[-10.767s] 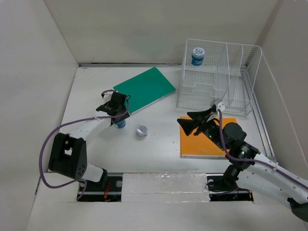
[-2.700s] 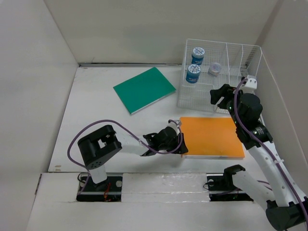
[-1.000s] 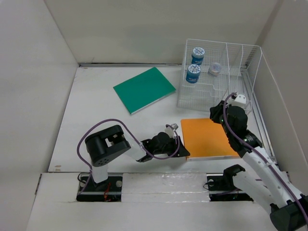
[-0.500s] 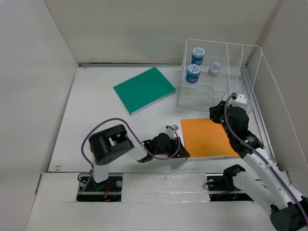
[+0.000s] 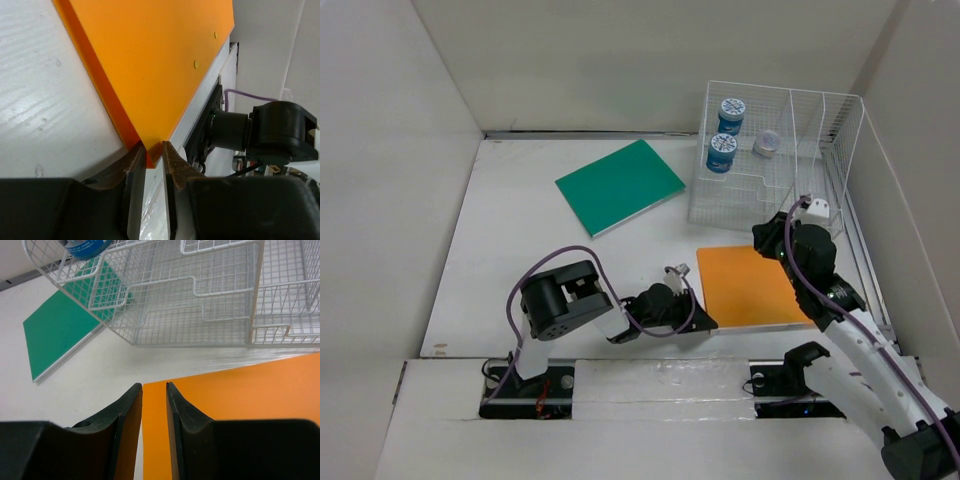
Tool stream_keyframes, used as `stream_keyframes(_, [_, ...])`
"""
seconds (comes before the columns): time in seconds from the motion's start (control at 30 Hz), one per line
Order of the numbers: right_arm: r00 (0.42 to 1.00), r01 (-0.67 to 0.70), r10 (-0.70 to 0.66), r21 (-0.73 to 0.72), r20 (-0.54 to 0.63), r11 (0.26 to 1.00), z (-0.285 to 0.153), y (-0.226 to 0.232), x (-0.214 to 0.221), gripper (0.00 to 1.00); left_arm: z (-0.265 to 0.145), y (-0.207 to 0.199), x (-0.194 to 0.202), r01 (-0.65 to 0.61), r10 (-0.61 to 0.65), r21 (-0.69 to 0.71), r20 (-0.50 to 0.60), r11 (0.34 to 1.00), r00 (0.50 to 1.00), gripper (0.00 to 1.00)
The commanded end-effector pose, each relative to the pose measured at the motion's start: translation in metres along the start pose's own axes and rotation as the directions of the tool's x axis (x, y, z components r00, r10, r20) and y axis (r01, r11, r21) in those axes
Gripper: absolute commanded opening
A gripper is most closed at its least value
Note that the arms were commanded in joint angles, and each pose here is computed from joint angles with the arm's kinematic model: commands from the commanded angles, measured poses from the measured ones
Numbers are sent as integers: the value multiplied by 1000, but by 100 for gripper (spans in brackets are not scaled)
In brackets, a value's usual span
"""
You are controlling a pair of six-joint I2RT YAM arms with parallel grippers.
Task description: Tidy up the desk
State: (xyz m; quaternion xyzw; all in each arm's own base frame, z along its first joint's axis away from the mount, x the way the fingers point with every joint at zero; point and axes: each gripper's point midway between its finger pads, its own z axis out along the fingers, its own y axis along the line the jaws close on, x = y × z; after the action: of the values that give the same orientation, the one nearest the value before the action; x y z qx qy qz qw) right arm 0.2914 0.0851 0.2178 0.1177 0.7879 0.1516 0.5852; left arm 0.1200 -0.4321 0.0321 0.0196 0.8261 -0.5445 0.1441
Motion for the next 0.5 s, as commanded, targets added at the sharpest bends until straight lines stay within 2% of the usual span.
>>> stream_keyframes(0.0, [998,-24,28,-71,55,997,-5,16,-14,32,3,-18,-13,22,-28,76,70,997,997,15])
stream_keyframes(0.03, [998,-27,31,-73,56,997,-5,17,-14,31,4,-19,-15,21,-27,80,78,997,997,5])
stream_keyframes(0.07, [998,-26,30,-71,52,997,-5,16,-12,32,5,-18,-18,21,-28,76,93,997,995,0])
stream_keyframes(0.2, [999,-24,26,-81,29,996,-8,17,-3,31,-3,-20,-28,12,-25,82,156,997,987,0])
stream_keyframes(0.3, [1000,-26,27,-104,10,994,-12,19,6,31,-24,-15,-31,20,-36,78,205,997,978,0])
stream_keyframes(0.43, [998,-25,16,-165,-60,986,-21,31,26,34,-65,21,-17,58,-57,2,217,998,975,0])
stream_keyframes(0.47, [995,-22,6,-165,-95,986,-23,30,35,35,-75,22,-22,70,-69,3,255,998,965,0])
